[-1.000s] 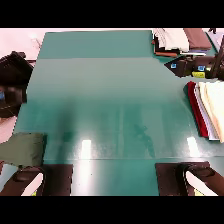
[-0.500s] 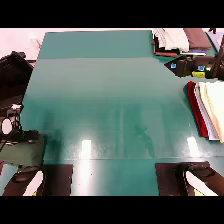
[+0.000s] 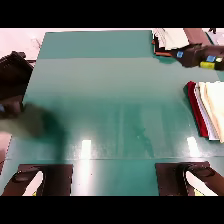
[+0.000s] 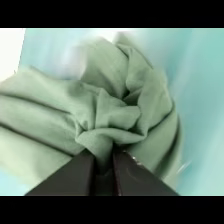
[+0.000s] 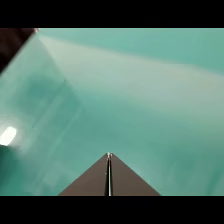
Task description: Fold the shirts.
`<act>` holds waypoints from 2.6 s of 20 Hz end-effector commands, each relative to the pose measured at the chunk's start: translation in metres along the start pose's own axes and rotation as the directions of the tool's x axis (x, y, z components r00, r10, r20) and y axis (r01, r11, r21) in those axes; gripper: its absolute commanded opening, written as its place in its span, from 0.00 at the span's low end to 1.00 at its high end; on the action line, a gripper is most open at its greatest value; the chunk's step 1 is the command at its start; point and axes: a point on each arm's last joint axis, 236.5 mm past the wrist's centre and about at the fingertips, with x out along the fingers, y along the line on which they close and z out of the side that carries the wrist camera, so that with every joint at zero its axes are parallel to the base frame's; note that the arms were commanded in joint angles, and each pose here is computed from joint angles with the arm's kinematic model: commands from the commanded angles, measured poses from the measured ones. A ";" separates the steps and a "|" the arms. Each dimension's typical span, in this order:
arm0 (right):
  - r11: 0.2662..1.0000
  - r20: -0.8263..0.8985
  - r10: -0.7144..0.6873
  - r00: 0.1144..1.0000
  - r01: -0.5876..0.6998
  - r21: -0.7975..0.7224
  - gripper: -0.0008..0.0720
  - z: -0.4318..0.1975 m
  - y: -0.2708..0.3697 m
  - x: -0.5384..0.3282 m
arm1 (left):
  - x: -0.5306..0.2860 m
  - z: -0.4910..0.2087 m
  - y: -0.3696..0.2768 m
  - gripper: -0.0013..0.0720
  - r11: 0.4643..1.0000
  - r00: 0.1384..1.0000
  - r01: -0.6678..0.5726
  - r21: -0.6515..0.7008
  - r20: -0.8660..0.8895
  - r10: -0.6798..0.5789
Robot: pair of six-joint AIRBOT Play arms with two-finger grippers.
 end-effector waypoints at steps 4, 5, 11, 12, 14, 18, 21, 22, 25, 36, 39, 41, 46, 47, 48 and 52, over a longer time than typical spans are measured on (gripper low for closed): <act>0.995 0.189 -0.008 0.982 0.026 -0.095 0.04 0.071 0.022 -0.043 | -0.119 0.097 -0.154 0.05 0.881 0.852 0.376 0.286 0.266 -0.450; 0.994 0.205 -0.022 0.979 0.044 -0.105 0.04 0.077 0.020 -0.048 | -0.116 0.095 -0.182 0.05 0.849 0.841 0.410 0.332 0.223 -0.493; 0.989 0.237 -0.134 0.962 0.146 -0.034 0.04 0.092 -0.015 -0.077 | -0.044 -0.005 -0.386 0.09 0.583 0.746 0.626 0.517 -0.183 -0.640; 0.988 0.225 -0.144 0.964 0.154 -0.029 0.04 0.089 -0.019 -0.078 | -0.039 -0.025 -0.418 0.56 0.521 0.702 0.671 0.527 -0.226 -0.676; 0.986 0.196 -0.155 0.968 0.162 -0.023 0.04 0.082 -0.023 -0.078 | -0.026 -0.035 -0.448 0.93 0.498 0.664 0.708 0.501 -0.233 -0.710; 0.988 0.147 -0.148 0.978 0.152 -0.016 0.04 0.072 -0.027 -0.070 | 0.031 0.024 -0.399 0.93 0.644 0.748 0.641 0.418 -0.152 -0.646; 0.995 0.040 -0.096 0.995 0.097 -0.009 0.04 0.050 -0.021 -0.047 | 0.098 0.050 -0.340 0.93 0.763 0.817 0.577 0.291 -0.181 -0.548; 0.997 0.005 -0.075 0.997 0.075 -0.008 0.04 0.042 -0.019 -0.036 | 0.116 0.046 -0.332 0.93 0.778 0.812 0.582 0.237 -0.221 -0.540; 1.000 -0.069 -0.019 0.997 0.018 -0.008 0.04 0.026 -0.008 -0.011 | 0.162 0.011 -0.343 0.93 0.760 0.750 0.633 0.145 -0.356 -0.557; 0.969 -0.332 -0.112 0.937 0.177 0.174 0.04 -0.073 -0.063 0.013 | 0.227 -0.029 -0.388 0.51 0.735 0.673 0.678 -0.013 -0.391 -0.627; 0.918 -0.449 -0.136 0.883 0.283 0.278 0.04 -0.147 -0.100 0.004 | 0.228 -0.016 -0.376 0.06 0.741 0.684 0.671 -0.020 -0.370 -0.629; 0.870 -0.554 -0.109 0.826 0.348 0.348 0.05 -0.207 -0.114 -0.002 | 0.226 -0.006 -0.367 0.06 0.744 0.687 0.668 -0.024 -0.364 -0.629; 0.743 -0.718 0.120 0.686 0.417 0.523 0.77 -0.339 -0.098 0.017 | 0.217 0.003 -0.363 0.06 0.735 0.679 0.678 -0.013 -0.371 -0.633; 0.732 -0.718 0.144 0.681 0.415 0.541 0.73 -0.354 -0.095 0.028 | 0.217 0.003 -0.363 0.06 0.734 0.679 0.679 -0.012 -0.372 -0.633; 0.731 -0.715 0.161 0.681 0.404 0.550 0.66 -0.363 -0.090 0.040 | 0.216 0.003 -0.363 0.06 0.734 0.678 0.679 -0.012 -0.373 -0.633; 0.710 -0.641 0.179 0.746 0.353 0.609 0.66 -0.364 -0.082 0.088 | 0.215 -0.001 -0.362 0.06 0.733 0.672 0.680 -0.012 -0.391 -0.629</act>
